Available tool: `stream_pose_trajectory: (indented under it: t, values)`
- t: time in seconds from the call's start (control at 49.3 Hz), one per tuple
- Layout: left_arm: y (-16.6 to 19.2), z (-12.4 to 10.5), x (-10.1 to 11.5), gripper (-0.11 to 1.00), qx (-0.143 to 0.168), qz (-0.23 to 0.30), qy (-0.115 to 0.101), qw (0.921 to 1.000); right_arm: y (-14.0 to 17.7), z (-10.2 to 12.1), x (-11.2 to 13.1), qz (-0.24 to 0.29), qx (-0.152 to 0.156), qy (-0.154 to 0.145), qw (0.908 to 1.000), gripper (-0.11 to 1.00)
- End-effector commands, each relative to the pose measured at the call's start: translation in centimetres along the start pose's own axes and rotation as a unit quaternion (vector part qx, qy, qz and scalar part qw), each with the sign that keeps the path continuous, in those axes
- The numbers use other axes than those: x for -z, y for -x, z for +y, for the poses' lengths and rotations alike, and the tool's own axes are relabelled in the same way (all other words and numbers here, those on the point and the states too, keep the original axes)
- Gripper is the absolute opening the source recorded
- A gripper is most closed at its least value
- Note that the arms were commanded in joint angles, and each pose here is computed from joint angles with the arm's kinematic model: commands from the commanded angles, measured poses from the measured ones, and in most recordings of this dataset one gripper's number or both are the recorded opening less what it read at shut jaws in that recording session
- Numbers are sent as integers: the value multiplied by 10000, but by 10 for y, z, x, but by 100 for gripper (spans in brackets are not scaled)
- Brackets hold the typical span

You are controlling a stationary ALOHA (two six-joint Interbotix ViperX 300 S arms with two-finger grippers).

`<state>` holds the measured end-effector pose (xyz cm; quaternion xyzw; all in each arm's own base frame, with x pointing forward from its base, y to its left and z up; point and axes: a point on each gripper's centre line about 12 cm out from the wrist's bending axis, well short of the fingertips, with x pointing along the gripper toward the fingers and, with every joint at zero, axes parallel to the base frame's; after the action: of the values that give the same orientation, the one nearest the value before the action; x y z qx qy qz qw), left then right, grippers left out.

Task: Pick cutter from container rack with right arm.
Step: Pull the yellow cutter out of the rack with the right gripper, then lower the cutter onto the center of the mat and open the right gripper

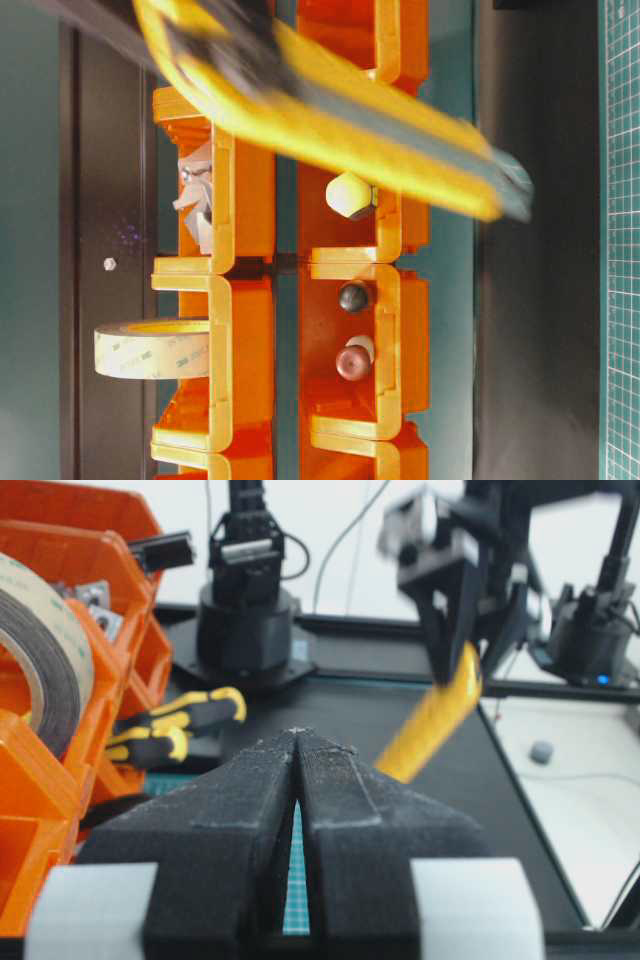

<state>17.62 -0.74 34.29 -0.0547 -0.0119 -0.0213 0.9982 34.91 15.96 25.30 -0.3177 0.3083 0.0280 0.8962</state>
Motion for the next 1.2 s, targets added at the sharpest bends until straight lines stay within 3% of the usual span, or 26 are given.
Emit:
stream_pose_trajectory:
  t: [0.0, 0.203, 0.446, 0.69, 1.176]
  values:
    - [0, -2, -13, 1, 45, -172, 86, 9998, -19, -6, -2, -171, -34, 161, 9997, 27]
    - [0, -3, -13, 1, 55, -186, 124, 9997, -64, -12, 12, -120, -165, 502, 9985, 27]
    - [1, -2, -13, 1, 49, -203, 124, 9997, -97, -24, 34, 67, -222, 574, 9981, 27]
    - [-1, -2, -11, 1, 40, -134, 101, 9999, -112, -34, 48, 190, -203, 588, 9979, 27]
    - [-1, -1, -9, 1, 6, -107, 115, 9999, -116, -22, 67, 372, -396, 555, 9970, 27]
